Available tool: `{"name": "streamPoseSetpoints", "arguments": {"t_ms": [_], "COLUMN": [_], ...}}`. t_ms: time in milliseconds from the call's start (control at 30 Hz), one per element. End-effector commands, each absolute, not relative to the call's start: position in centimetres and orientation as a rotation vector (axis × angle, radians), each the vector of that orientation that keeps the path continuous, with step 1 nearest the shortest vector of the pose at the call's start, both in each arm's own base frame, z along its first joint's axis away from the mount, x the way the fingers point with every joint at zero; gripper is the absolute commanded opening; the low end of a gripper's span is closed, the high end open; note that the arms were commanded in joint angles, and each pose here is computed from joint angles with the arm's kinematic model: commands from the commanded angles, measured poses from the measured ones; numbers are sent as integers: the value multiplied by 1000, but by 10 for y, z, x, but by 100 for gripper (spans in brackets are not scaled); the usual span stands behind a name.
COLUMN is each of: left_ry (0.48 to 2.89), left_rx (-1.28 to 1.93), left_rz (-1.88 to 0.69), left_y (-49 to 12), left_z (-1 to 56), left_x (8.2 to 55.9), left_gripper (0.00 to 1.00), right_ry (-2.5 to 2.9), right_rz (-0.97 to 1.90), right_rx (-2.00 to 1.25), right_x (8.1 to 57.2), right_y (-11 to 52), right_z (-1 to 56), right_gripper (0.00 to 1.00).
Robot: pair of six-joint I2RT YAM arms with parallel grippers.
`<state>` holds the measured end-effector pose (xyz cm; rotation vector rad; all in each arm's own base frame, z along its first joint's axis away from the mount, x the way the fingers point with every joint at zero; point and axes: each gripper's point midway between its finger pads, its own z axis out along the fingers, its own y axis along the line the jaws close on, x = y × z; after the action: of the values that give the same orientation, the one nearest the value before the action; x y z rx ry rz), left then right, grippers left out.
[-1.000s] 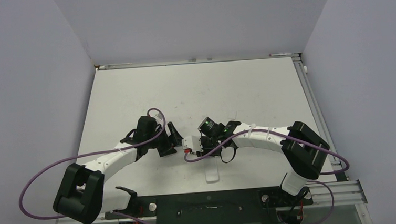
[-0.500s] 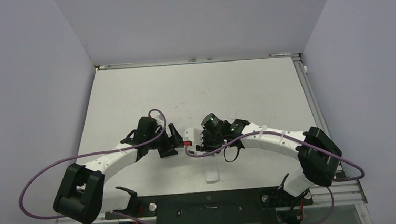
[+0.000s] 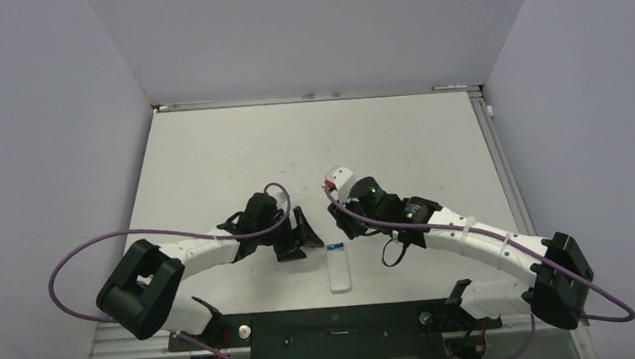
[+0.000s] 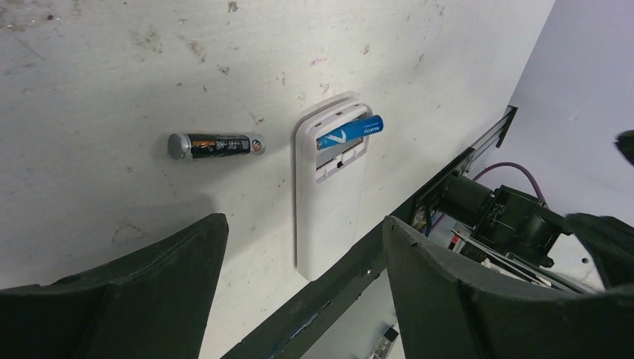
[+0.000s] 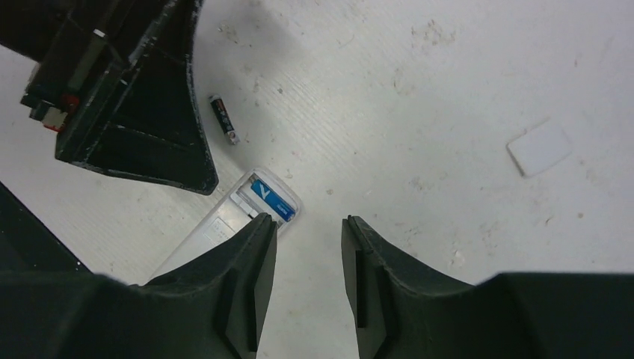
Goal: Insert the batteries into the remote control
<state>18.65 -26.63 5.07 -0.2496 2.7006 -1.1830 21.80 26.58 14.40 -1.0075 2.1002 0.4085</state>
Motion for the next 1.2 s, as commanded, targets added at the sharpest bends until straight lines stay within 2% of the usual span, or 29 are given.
{"name": "streamPoseSetpoints", "arguments": {"t_ms": [0,200,300,400,600,1167], "left_ry": [2598,2606,2618,2628,2639,2658], "left_rx": [-226,-247,-255,-268,-280,-275], "left_rz": [-1267,-1298,-1295,-1274,-1227,-1238], "left_y": [-291,-302,-304,-303,-301,-304], "left_z": [69,58,52,46,38,28], "left_x": [208,212,213,213,216,216], "left_gripper": [72,58,53,48,39,15], "right_ry": [2228,2274,2310,2360,2415,2511], "right_rz": [387,507,536,546,588,597], "right_rx": [-602,-503,-458,-422,-395,-317], "right_x": [226,217,216,216,212,212], "right_y": [248,252,252,252,259,264], "right_z": [133,124,115,103,86,56], "right_gripper": [38,38,35,25,21,17]}}
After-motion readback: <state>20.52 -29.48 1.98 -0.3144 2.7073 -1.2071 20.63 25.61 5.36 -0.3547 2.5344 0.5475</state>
